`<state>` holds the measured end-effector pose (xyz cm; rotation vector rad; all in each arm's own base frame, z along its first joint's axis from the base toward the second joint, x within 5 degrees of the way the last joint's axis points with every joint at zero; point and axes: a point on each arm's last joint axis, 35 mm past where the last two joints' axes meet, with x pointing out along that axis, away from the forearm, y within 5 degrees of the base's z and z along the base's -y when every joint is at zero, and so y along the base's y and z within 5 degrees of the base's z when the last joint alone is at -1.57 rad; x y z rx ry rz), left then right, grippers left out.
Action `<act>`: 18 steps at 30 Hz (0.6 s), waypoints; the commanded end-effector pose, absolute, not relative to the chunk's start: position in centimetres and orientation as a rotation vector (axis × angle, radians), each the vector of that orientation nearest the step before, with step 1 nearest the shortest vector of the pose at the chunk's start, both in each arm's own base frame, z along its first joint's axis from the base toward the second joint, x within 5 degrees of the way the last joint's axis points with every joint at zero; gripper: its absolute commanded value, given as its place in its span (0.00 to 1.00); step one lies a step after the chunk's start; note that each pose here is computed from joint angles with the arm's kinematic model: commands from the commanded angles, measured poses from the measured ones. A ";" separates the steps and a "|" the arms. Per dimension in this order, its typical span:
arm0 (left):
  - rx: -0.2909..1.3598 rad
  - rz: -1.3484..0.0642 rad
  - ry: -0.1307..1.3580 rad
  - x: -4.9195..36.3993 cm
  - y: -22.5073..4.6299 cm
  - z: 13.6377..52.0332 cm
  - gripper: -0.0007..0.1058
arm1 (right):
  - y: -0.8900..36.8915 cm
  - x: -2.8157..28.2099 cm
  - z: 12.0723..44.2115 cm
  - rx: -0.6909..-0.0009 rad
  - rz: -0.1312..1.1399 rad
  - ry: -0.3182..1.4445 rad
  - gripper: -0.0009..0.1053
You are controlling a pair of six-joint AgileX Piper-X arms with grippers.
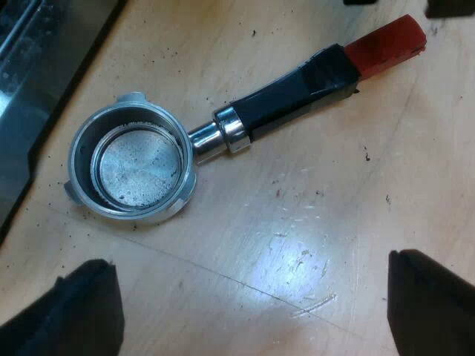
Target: Put the handle in the coffee machine
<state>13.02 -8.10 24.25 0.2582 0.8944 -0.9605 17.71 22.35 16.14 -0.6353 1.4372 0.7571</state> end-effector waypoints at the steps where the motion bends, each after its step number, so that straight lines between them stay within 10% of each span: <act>1: 0.259 -0.925 0.902 13.1 -8.1 24.2 0.71 | 23.0 17.0 15.9 -0.658 0.775 1.448 0.01; 18: 0.233 -0.794 0.974 12.7 -6.1 24.1 0.71 | 28.3 15.2 14.8 -0.615 0.901 1.421 0.01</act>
